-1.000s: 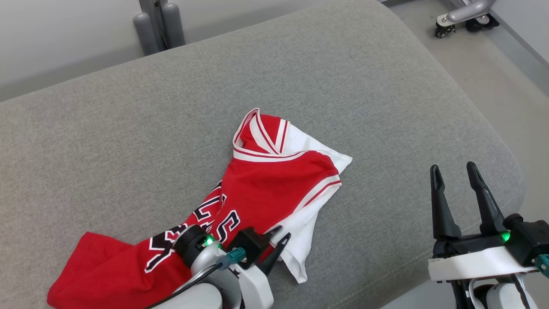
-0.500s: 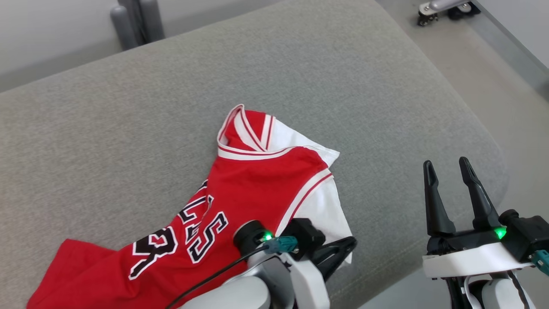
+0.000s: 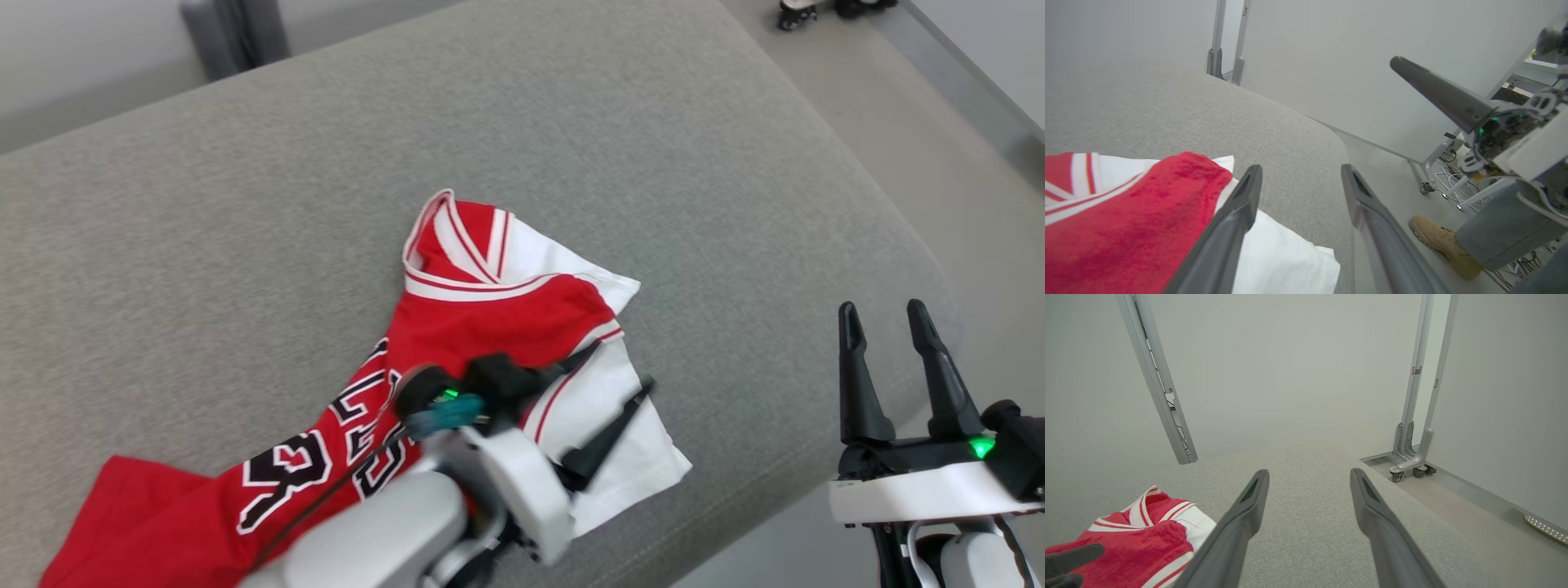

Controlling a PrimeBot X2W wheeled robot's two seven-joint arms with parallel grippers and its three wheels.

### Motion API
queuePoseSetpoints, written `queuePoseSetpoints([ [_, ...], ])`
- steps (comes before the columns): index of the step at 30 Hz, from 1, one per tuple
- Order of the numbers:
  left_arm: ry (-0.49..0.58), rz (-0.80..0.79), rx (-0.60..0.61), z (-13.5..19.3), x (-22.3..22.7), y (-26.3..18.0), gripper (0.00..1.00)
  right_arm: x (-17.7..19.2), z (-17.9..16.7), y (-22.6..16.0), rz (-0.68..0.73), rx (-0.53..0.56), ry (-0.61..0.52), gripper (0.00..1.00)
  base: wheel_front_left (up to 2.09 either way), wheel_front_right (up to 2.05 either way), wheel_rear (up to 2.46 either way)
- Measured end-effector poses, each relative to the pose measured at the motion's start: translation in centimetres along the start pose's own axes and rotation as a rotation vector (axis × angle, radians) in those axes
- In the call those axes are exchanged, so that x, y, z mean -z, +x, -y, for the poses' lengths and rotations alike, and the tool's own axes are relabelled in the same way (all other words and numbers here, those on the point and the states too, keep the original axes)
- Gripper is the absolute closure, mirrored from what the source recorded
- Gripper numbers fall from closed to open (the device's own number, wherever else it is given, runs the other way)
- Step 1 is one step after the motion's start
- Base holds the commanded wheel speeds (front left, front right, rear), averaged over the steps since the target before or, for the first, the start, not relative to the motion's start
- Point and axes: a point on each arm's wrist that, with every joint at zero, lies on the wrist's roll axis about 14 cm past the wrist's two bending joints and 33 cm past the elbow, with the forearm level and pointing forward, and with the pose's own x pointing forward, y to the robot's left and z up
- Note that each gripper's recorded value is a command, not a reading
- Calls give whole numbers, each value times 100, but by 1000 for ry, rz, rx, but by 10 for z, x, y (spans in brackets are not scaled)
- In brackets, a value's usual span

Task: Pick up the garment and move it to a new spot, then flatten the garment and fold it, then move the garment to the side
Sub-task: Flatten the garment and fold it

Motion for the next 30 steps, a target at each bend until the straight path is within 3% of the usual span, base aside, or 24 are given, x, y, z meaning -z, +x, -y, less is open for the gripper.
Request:
queuePoseSetpoints([
  [5,142,156,-216,-50,-44,-46,0,-11,-9,4,43,-40,-30,0,0,0,0],
  [12,191,321,-626,-85,-80,-152,0,-31,-32,8,120,-123,-65,0,0,0,0],
  [20,206,409,-1092,-85,-57,-286,0,-10,-81,2,73,-284,-71,0,0,0,0],
  [30,209,444,-1367,-62,-22,-378,0,14,-114,-15,4,-402,-52,0,0,0,0],
])
